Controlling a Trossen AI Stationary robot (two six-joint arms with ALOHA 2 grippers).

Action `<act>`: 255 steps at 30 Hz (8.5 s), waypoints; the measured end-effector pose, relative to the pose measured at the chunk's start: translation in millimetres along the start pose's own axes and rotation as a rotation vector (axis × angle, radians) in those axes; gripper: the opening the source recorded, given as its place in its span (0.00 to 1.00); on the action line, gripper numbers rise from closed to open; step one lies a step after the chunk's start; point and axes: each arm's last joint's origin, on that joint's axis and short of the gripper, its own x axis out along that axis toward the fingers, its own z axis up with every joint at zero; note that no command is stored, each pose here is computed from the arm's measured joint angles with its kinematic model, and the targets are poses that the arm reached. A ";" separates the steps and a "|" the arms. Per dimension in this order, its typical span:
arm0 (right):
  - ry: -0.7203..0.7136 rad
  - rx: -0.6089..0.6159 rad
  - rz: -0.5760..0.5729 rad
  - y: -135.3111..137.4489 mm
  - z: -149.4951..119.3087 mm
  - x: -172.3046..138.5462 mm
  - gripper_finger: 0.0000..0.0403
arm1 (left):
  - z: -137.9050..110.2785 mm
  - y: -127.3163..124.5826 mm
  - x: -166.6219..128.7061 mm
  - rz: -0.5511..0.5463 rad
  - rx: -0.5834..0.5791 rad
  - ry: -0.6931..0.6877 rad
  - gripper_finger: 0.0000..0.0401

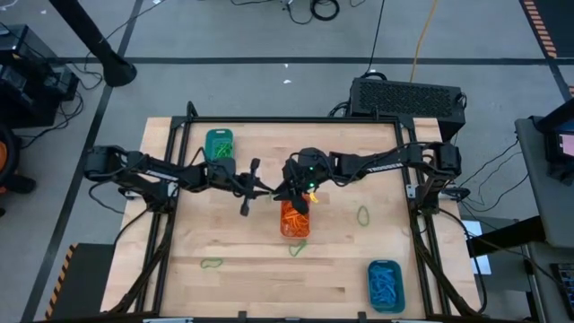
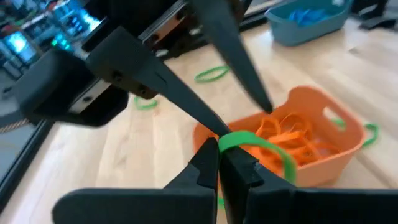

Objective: Sort rubber bands into baskets
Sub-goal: Put the green rubber band into the green bin

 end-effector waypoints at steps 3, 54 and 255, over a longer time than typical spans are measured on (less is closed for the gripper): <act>0.021 -0.018 -0.023 -4.8 -1.6 -2.0 0.32 | 0.1 0.3 -5.2 0.040 -0.010 0.063 0.01; 0.210 0.190 -0.266 -37.2 -14.1 -32.3 0.44 | -66.3 75.3 -116.4 0.918 -0.463 0.978 0.41; 0.235 0.195 -0.204 19.1 -43.1 -66.3 0.37 | 6.6 66.9 -114.4 0.418 -0.360 1.050 0.35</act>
